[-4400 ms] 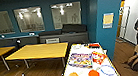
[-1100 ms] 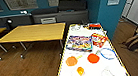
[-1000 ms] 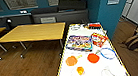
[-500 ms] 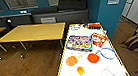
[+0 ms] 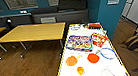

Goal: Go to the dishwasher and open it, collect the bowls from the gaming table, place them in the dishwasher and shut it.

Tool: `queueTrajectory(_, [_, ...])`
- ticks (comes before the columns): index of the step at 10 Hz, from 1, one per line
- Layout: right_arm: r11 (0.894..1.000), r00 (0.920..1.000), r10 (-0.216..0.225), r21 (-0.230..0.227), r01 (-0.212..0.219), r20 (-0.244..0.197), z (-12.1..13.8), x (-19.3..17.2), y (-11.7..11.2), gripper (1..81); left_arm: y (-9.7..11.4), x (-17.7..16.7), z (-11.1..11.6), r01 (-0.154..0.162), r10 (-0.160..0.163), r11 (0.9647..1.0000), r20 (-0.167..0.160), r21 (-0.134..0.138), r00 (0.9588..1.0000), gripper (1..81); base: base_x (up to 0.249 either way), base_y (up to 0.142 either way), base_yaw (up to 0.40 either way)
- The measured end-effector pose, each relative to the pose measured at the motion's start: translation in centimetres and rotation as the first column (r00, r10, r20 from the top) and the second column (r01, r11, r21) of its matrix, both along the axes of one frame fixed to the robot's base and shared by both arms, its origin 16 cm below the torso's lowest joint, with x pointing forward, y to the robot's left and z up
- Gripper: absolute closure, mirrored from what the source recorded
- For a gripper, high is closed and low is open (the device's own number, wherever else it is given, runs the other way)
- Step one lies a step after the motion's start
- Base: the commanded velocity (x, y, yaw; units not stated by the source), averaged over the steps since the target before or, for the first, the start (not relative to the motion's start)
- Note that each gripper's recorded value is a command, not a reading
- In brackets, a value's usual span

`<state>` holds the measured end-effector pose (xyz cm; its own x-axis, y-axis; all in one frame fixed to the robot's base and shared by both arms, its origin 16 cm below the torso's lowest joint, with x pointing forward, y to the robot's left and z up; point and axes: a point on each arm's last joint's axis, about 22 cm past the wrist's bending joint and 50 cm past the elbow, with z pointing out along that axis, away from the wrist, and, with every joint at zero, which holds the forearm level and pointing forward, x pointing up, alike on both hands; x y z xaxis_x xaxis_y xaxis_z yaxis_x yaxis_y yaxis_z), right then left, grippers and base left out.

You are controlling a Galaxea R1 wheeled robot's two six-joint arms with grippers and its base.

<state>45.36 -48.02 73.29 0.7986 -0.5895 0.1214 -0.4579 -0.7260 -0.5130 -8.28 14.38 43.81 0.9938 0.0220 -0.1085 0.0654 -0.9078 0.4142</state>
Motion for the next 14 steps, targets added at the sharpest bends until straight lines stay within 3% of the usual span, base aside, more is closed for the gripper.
queueTrajectory(4, [0.999,0.9997,-0.026,0.044,0.026,-0.003,-1.1,2.1,2.2,1.0,0.0,0.0,0.0,0.000,0.000,1.0000,-0.001,0.000,1.0000,1.0,0.000,0.000,0.000])
queueTrajectory(7, [0.996,1.0000,-0.004,0.090,0.005,-0.008,-2.7,3.5,6.3,1.0,0.0,0.0,0.0,0.000,0.000,1.0000,-0.001,0.000,1.0000,1.0,0.000,0.000,0.000])
queueTrajectory(11, [0.994,0.9977,-0.018,0.111,0.025,-0.065,-6.7,1.9,8.6,1.0,0.2,0.0,0.0,0.000,0.000,1.0000,-0.002,0.002,1.0000,1.0,0.000,0.000,0.000])
queueTrajectory(12, [0.993,0.9970,-0.022,0.115,0.030,-0.075,-7.7,1.3,9.2,81.1,0.3,0.0,0.0,0.000,0.000,1.0000,-0.002,0.003,1.0000,1.0,0.000,0.000,0.000])
queueTrajectory(14, [0.989,0.9946,-0.046,0.133,0.058,-0.092,-9.3,0.4,10.5,81.1,0.2,-0.1,0.0,0.000,0.000,1.0000,-0.005,0.002,1.0000,1.0,0.000,0.000,0.000])
